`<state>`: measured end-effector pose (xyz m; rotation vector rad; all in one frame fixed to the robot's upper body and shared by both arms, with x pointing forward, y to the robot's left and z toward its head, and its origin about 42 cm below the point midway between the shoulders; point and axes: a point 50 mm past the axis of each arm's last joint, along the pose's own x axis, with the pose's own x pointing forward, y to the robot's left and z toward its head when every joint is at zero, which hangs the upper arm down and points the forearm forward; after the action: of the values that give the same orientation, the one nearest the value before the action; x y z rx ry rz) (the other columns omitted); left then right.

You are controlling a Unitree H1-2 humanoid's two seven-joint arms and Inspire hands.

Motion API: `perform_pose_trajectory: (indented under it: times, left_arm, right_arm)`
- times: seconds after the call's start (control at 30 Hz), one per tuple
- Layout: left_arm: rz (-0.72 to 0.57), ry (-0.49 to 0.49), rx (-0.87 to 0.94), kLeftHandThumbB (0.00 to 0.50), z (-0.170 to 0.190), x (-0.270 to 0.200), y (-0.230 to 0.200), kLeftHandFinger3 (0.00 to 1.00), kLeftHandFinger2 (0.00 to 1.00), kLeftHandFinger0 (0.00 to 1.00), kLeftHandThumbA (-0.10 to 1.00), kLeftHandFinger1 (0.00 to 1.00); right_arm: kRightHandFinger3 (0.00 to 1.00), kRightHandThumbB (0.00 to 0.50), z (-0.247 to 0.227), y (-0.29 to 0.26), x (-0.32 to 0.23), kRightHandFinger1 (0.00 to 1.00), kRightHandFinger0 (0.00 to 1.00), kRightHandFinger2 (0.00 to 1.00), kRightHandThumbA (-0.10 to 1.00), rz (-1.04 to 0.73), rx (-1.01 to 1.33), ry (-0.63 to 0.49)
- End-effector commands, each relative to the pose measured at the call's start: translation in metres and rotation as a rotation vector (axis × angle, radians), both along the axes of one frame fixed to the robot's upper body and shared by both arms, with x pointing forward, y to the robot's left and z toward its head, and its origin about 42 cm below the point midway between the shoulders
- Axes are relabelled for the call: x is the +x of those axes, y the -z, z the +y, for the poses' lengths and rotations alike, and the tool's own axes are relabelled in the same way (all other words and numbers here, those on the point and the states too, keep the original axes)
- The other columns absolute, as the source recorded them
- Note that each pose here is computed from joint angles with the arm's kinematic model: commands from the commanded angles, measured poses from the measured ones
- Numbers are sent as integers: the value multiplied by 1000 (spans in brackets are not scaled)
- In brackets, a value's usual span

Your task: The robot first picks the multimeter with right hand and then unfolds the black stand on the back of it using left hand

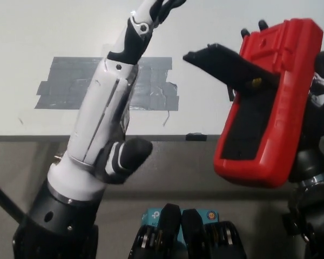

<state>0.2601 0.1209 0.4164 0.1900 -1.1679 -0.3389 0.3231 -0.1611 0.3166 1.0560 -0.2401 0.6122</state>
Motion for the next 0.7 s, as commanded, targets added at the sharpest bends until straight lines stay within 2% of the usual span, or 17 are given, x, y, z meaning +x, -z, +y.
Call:
perform_pose_trajectory:
  times: [0.0, 0.07, 0.2, 0.23, 0.33, 0.37, 0.43, 0.5, 0.53, 0.67]
  left_arm:
    - [-57, 3, -9, 332, -4, -14, -5, 1000, 1000, 1000, 1000, 1000]
    - [-46, 8, -12, 316, -4, -14, -2, 1000, 1000, 1000, 1000, 1000]
    - [-22, -20, -2, 353, -3, -9, 2, 1000, 1000, 1000, 1000, 1000]
    - [-19, -27, 10, 350, -2, -8, 3, 1000, 1000, 1000, 1000, 1000]
    - [-3, -48, 39, 348, -1, -4, 9, 1000, 1000, 1000, 1000, 1000]
    - [0, -54, 46, 348, -1, -3, 10, 1000, 1000, 1000, 1000, 1000]
    - [0, -63, 63, 329, 0, -1, 12, 1000, 1000, 1000, 1000, 1000]
    - [-2, -76, 85, 305, 1, 2, 15, 1000, 1000, 1000, 1000, 1000]
    - [-6, -81, 91, 288, 2, 3, 16, 1000, 1000, 1000, 1000, 1000]
    - [-12, -90, 100, 294, 2, 4, 16, 1000, 1000, 1000, 1000, 1000]
  right_arm:
    - [324, 134, 5, -17, -11, 125, 0, 502, -100, -118, 44, -70]
    - [321, 142, 5, -15, -13, 126, 0, 495, -100, -110, 44, -72]
    - [324, 141, 6, -15, -15, 103, 0, 459, -100, -117, 47, -81]
    - [311, 152, 6, -15, -16, 85, 0, 400, -100, -118, 46, -79]
    - [292, 162, 6, -16, -20, 62, 0, 344, -100, -119, 51, -81]
    - [268, 163, 6, -17, -20, 34, 0, 287, -100, -123, 54, -86]
    - [262, 166, 5, -18, -22, 35, 0, 244, -100, -135, 50, -89]
    - [223, 189, 4, -20, -24, 2, 0, 242, -100, -130, 42, -74]
    - [209, 184, 4, -21, -25, 0, 0, 240, -100, -130, 38, -71]
    - [189, 177, 4, -21, -26, 0, 0, 244, -100, -137, 40, -79]
